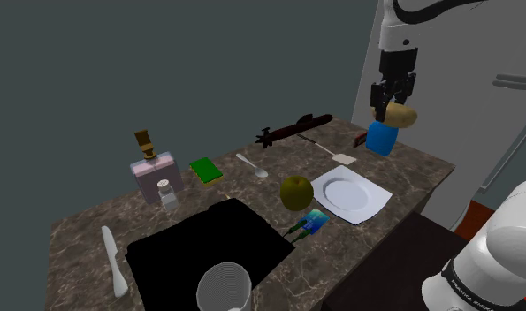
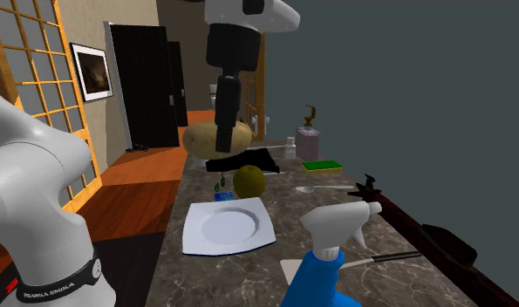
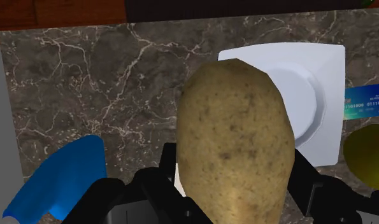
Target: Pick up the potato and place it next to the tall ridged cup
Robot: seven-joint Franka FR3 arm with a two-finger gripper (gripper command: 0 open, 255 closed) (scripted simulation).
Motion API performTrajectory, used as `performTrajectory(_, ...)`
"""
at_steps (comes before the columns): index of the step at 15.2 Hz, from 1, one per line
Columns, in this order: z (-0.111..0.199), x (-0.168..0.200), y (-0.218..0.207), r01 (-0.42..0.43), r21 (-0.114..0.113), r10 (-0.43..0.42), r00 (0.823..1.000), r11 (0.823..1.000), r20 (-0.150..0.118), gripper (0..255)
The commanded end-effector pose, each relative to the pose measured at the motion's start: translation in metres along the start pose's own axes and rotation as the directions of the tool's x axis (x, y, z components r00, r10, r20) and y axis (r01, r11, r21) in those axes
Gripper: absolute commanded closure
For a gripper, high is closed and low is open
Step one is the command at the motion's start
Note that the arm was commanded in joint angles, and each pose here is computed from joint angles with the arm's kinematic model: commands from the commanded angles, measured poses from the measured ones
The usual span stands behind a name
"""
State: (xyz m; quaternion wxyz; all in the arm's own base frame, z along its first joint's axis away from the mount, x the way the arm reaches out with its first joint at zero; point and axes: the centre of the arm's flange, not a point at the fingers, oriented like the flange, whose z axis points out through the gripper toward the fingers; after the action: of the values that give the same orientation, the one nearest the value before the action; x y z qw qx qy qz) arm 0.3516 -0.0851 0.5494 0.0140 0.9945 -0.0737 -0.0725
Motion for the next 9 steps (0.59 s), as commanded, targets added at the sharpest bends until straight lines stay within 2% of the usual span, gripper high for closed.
performTrajectory(1,0.0,-0.009,-0.026,-0.001,0.0,0.001,1.0,1.0,0.001,255)
performTrajectory(9,0.001,-0.045,-0.125,-0.001,0.0,0.001,1.0,1.0,0.001,255)
